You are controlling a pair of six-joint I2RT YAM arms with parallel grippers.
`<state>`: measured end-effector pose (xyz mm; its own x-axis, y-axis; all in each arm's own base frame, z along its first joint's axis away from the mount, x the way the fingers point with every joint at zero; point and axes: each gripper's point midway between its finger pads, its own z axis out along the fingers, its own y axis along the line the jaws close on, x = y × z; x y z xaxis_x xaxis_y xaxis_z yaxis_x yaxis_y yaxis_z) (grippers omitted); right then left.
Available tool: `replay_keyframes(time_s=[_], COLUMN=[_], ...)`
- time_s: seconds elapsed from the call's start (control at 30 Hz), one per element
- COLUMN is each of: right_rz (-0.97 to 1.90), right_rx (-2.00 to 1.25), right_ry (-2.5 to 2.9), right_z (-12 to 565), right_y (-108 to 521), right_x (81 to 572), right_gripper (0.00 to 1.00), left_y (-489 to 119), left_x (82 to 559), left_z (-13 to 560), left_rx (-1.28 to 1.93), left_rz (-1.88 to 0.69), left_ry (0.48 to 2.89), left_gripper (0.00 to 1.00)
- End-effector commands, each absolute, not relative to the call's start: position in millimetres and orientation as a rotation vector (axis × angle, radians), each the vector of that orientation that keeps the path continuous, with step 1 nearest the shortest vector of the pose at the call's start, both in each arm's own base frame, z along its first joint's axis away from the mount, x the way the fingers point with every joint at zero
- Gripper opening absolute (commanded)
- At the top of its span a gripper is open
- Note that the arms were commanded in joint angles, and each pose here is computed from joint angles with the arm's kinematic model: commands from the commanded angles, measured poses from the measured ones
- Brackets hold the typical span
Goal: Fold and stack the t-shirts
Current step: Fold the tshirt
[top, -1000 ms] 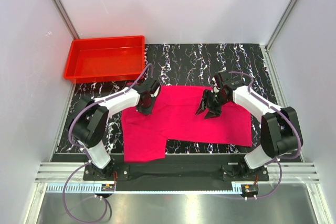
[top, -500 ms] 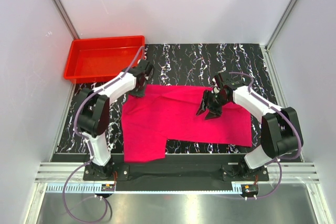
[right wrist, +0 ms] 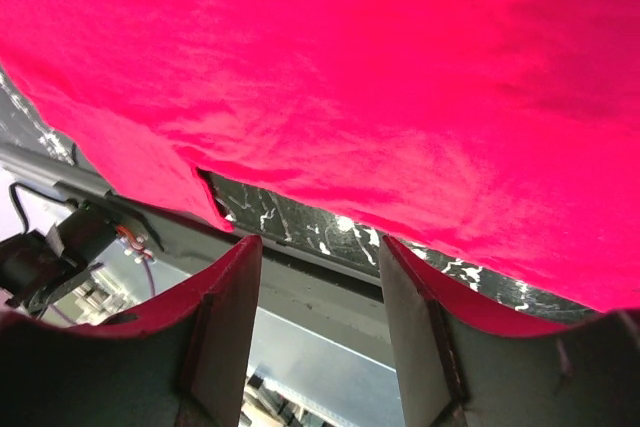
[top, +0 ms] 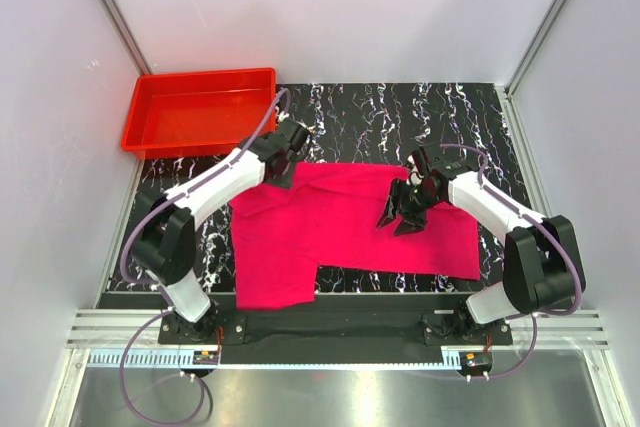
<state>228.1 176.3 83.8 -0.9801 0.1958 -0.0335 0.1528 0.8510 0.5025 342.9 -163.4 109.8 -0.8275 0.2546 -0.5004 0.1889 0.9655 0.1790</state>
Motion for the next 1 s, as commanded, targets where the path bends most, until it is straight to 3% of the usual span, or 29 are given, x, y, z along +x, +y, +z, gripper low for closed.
replay_keyframes(time_s=[0.0,0.23,0.3,0.37,0.63,0.8,0.97], right_rz=[0.735,0.438,0.368,0.361,0.424,0.427,0.418], right_rx=[0.258,0.262,0.294,0.323,0.443,0.488,0.563], right_ry=[2.885,2.876,2.870,2.850,2.842,2.840,2.813], right_z=[94.0,106.2,107.8,113.2,113.2,111.8,112.4], right_y=[170.6,138.2,127.5,122.6,105.8,97.3,82.2], right_x=[236.0,249.1,251.6,255.6,265.7,270.2,280.4], right_gripper=[0.57,0.55,0.49,0.45,0.44,0.45,0.45], left_y=[-168.1,-175.7,-182.7,-187.4,-192.2,-194.3,-193.6], left_x=[332.8,341.1,344.0,345.0,344.9,346.1,351.0], left_z=[92.3,62.5,59.0,53.7,41.8,35.7,32.6], left_rx=[0.259,0.280,0.281,0.282,0.283,0.294,0.308], left_rz=[0.107,0.133,0.095,0.085,0.081,0.076,0.093], left_ry=[2.621,2.672,2.674,2.681,2.704,2.711,2.699], left_gripper=[0.26,0.31,0.32,0.32,0.38,0.46,0.40])
